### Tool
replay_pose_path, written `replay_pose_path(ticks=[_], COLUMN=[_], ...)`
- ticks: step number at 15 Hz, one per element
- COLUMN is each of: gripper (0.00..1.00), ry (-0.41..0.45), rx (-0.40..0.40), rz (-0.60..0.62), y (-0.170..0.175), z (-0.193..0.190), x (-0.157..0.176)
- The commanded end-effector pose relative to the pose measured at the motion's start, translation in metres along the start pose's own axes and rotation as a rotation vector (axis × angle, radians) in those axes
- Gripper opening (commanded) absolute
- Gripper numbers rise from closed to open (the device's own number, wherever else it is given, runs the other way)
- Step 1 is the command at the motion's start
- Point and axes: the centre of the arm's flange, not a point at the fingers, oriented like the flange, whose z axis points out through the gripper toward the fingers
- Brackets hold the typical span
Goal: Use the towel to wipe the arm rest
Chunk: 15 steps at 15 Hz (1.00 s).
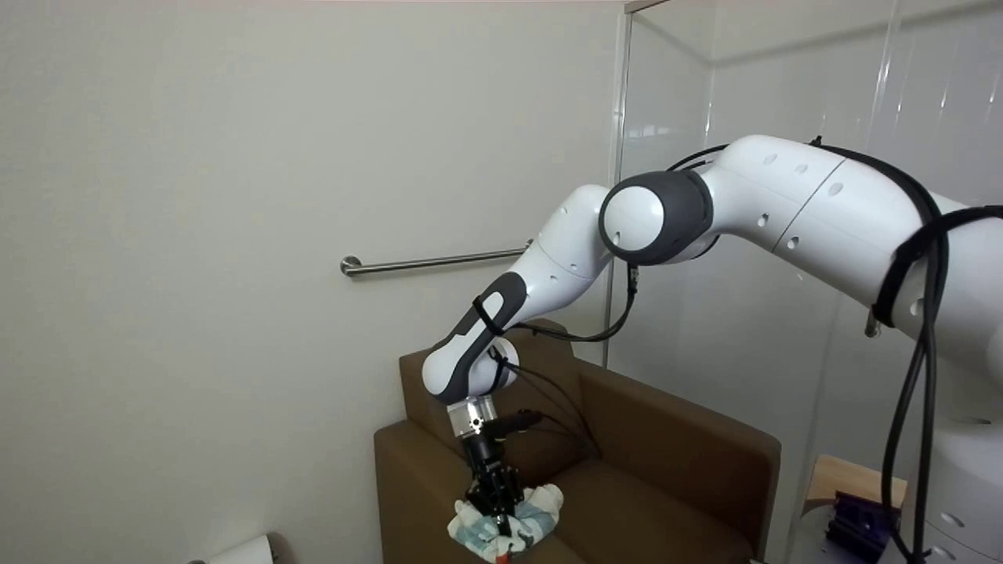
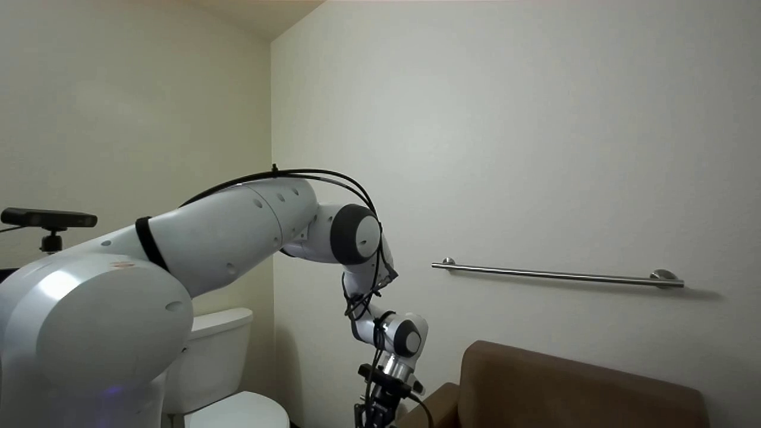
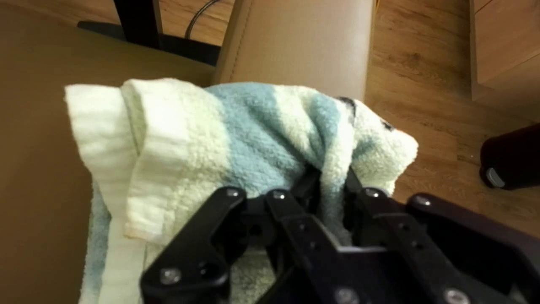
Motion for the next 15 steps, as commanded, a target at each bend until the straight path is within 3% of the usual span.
replay_pose_path(ticks=[1,4,9,12,15], gripper=[0.08,0.08,0.08,0.08,0.08], ry=[0.135,0.206,0.282,0.287,0.238], rx=[-0.057,-0.084,-0.053,-0.029,-0.006], rz=[-0.045,-0.073,-0.145,-0.215,-0.29], y=[0.012,0.012,0.018,0.019,0.015], z=[-0.035,-0.065,-0.1,-0.112,-0.108], x=[0.059,0.084,0.102,0.096,0.084])
